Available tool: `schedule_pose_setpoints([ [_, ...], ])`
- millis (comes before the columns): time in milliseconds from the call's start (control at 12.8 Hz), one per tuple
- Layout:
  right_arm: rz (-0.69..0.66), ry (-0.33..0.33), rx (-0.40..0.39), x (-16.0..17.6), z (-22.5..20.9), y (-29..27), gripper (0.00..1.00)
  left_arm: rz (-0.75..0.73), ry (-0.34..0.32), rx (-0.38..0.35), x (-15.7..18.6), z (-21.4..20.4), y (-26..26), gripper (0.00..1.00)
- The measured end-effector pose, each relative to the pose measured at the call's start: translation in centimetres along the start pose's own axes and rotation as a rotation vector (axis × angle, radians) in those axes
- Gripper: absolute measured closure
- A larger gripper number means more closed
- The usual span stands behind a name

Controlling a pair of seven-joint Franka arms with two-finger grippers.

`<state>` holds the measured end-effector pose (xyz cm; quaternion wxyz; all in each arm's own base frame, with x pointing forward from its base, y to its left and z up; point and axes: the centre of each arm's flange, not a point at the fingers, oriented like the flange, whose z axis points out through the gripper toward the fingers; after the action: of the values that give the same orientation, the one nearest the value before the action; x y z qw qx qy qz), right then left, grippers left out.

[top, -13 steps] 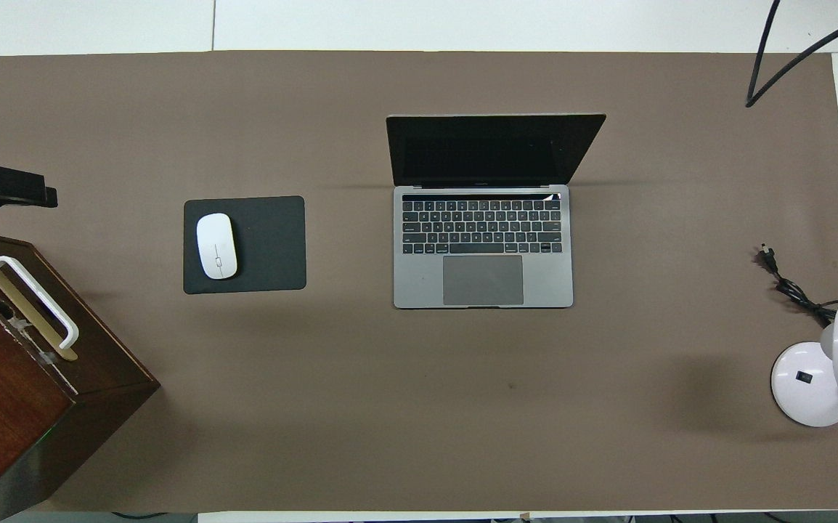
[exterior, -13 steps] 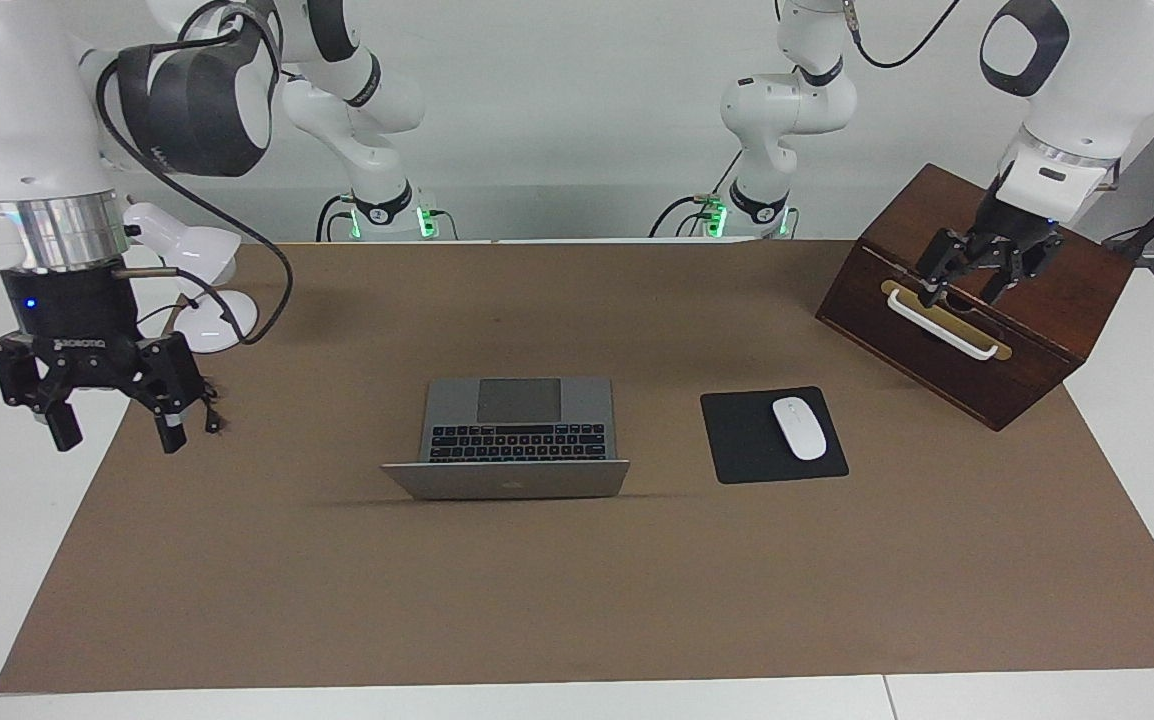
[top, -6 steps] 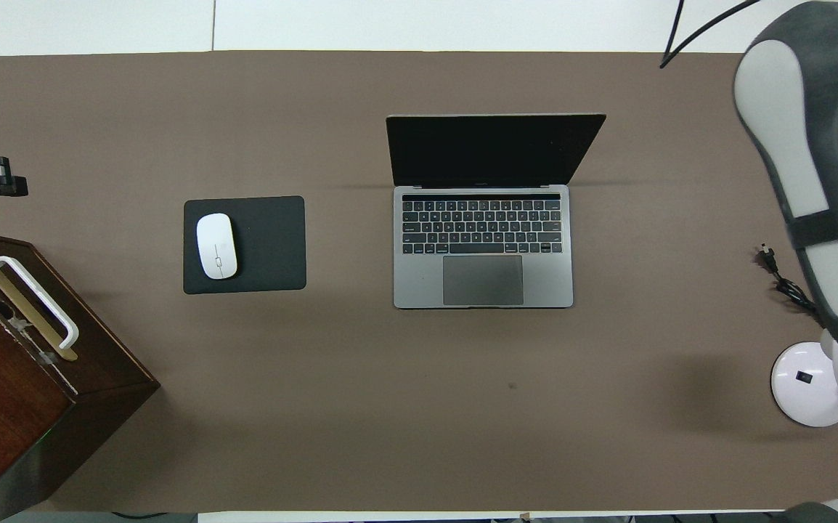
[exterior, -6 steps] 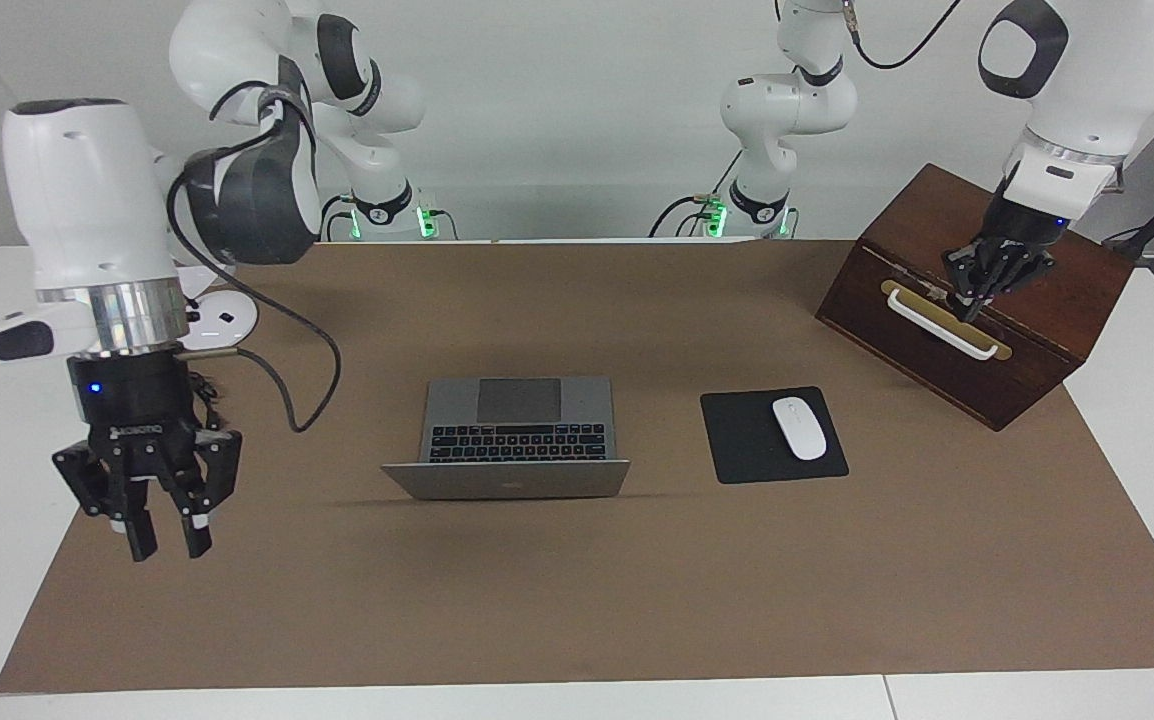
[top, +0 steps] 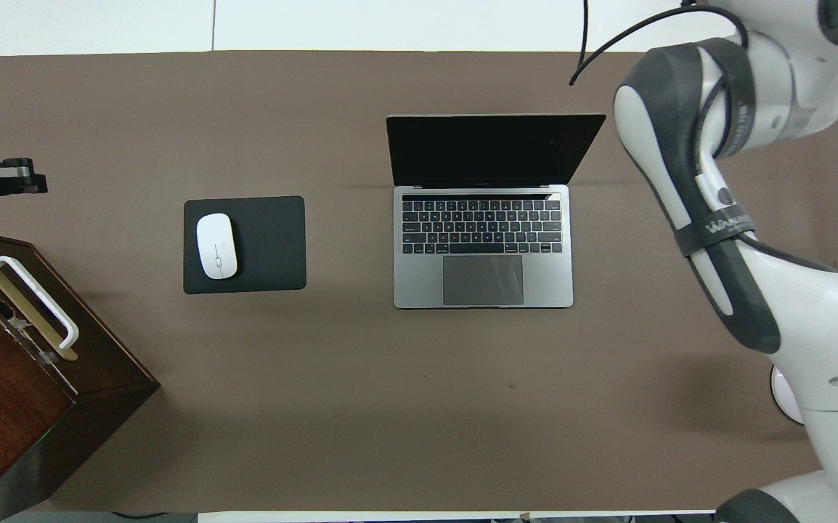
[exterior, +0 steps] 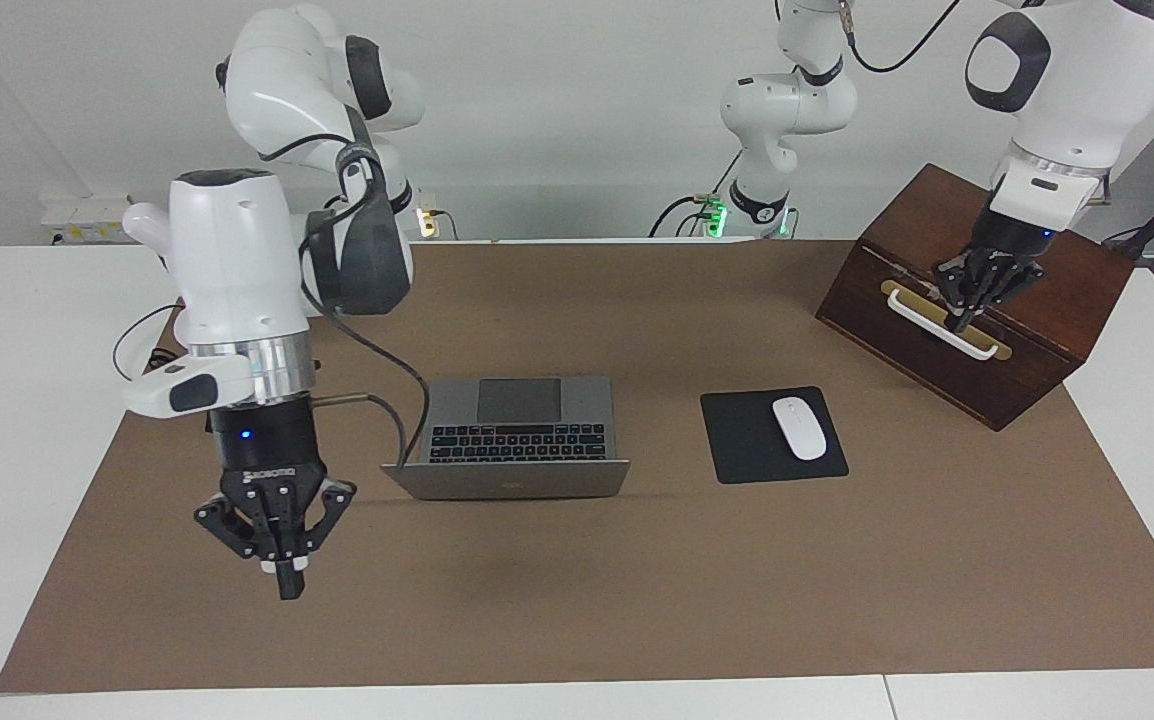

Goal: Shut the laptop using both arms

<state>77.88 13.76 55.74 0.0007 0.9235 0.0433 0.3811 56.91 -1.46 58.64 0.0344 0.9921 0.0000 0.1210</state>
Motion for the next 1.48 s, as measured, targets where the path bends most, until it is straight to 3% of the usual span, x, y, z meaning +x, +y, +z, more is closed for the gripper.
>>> schedule_pose_setpoints([
  [623,0.096,-0.088,-0.066,-4.1,1.5,-15.7,0.99,0.193,0.181,-0.077,-7.0,6.1,11.9,0.99],
  [1245,0.178,-0.145,-0.084,-5.3,1.8,-17.4,0.99,0.372,0.337,-0.183,-14.4,12.9,22.0,0.99],
  [1479,0.214,-0.234,-0.046,-6.6,2.2,-18.7,0.99,0.415,0.370,-0.208,-15.5,15.9,24.8,0.99],
])
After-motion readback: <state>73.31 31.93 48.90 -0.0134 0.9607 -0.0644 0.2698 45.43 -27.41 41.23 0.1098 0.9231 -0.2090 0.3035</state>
